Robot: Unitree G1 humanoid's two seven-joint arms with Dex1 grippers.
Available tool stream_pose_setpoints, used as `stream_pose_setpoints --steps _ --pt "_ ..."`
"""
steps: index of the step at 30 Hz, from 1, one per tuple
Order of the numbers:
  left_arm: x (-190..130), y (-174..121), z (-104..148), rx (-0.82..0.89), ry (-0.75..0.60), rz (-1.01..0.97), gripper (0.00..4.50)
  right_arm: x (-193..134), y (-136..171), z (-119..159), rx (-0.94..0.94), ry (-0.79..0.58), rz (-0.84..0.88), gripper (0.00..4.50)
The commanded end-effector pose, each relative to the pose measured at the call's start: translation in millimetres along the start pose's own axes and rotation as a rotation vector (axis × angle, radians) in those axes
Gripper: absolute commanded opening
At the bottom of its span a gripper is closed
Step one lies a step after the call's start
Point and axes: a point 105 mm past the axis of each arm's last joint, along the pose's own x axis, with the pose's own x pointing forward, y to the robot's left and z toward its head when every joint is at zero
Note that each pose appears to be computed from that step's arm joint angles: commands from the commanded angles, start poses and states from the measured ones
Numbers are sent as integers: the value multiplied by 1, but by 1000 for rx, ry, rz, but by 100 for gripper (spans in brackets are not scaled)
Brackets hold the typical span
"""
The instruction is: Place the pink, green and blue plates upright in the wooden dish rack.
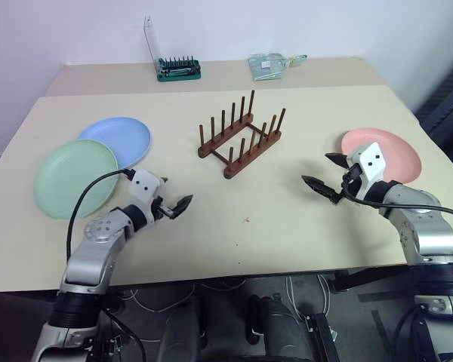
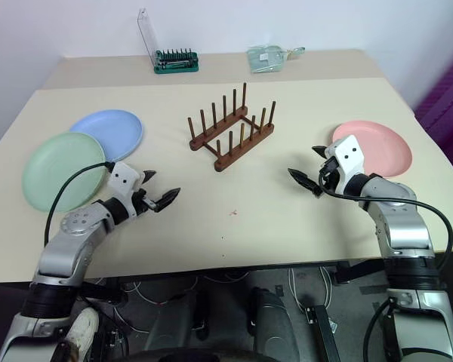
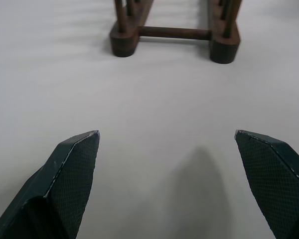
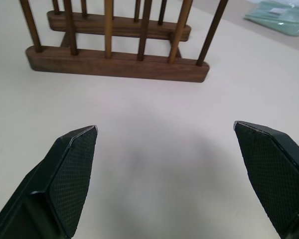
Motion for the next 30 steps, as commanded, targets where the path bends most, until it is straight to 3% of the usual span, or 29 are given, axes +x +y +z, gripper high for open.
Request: stream_pose_setpoints --steps 1,9,17,24,27,30 --pt "1 -4 15 30 -41 -16 447 3 -2 18 -44 -54 -9 450" --pt "21 -25 16 55 -30 -112 447 5 2 19 -47 -64 -11 450" --pt "93 -53 5 69 51 -181 447 3 5 18 -44 -74 -26 450" --pt "131 -77 19 33 17 -261 447 -8 3 19 -44 -76 -60 450" --pt "136 -84 22 54 1 -286 361 -12 5 11 -48 -54 -72 450" --pt "136 -89 27 50 -23 -308 213 -15 9 7 -43 -50 -70 450"
